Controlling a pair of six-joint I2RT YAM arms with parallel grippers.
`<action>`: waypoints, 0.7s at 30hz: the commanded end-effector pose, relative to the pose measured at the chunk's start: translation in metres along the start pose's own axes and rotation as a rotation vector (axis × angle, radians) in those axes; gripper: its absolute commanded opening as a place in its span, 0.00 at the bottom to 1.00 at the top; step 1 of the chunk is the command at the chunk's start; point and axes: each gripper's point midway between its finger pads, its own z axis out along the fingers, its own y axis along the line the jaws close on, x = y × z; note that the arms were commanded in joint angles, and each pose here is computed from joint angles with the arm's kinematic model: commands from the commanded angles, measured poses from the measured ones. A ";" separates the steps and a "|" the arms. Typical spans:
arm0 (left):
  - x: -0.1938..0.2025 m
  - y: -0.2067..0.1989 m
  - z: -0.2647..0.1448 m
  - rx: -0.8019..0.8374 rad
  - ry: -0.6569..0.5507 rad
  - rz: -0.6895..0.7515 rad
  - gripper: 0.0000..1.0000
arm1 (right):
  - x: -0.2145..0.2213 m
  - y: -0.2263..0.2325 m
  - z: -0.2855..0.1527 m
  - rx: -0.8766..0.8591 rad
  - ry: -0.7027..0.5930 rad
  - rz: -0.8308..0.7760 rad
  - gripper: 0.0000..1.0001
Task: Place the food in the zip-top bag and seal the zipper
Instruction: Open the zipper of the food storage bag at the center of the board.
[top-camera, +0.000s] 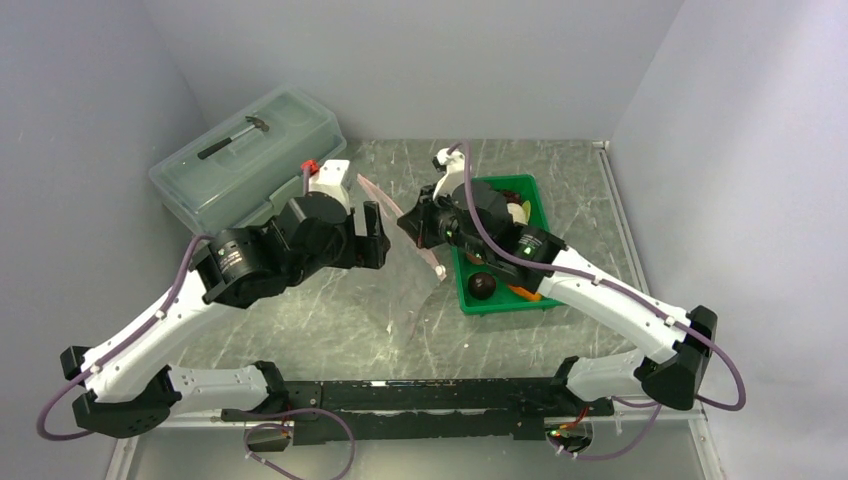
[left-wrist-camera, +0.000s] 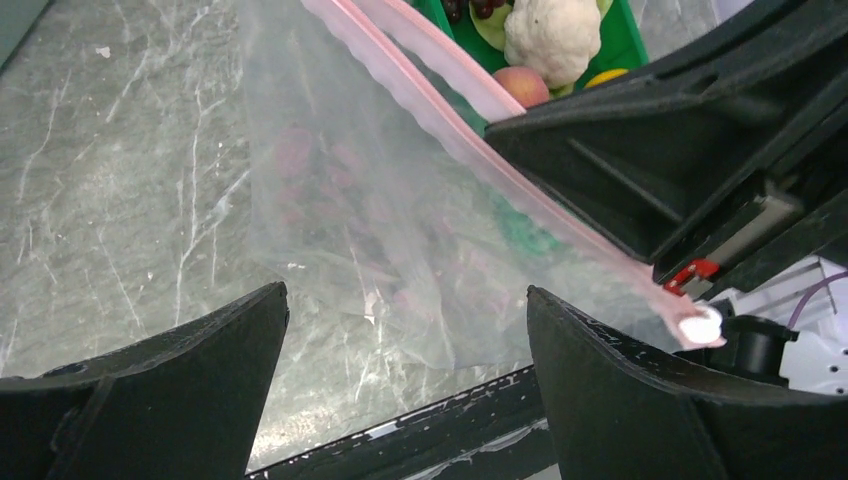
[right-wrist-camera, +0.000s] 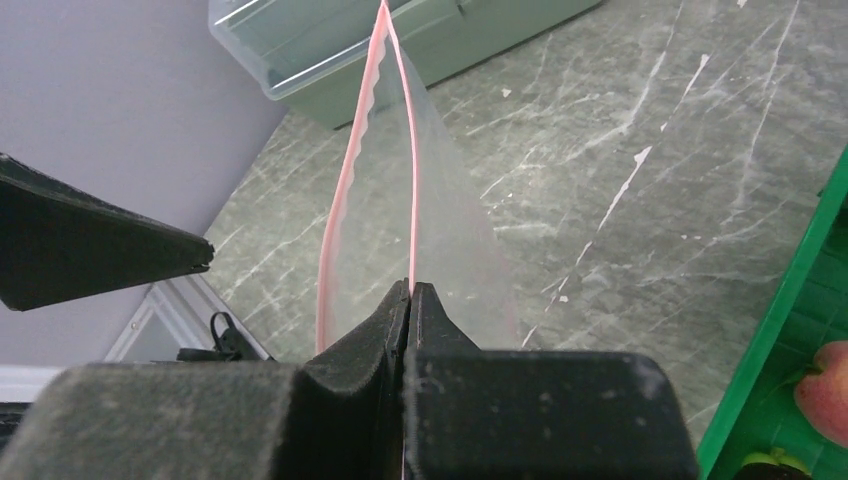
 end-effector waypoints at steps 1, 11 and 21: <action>-0.026 0.000 -0.013 -0.010 -0.088 -0.085 0.94 | -0.021 0.005 -0.006 0.018 -0.111 -0.037 0.00; -0.047 -0.003 -0.013 -0.047 -0.145 -0.122 0.95 | -0.016 0.027 -0.018 0.022 -0.181 -0.116 0.00; -0.041 0.010 -0.004 -0.112 -0.146 -0.132 0.93 | -0.017 0.039 -0.030 0.026 -0.225 -0.148 0.00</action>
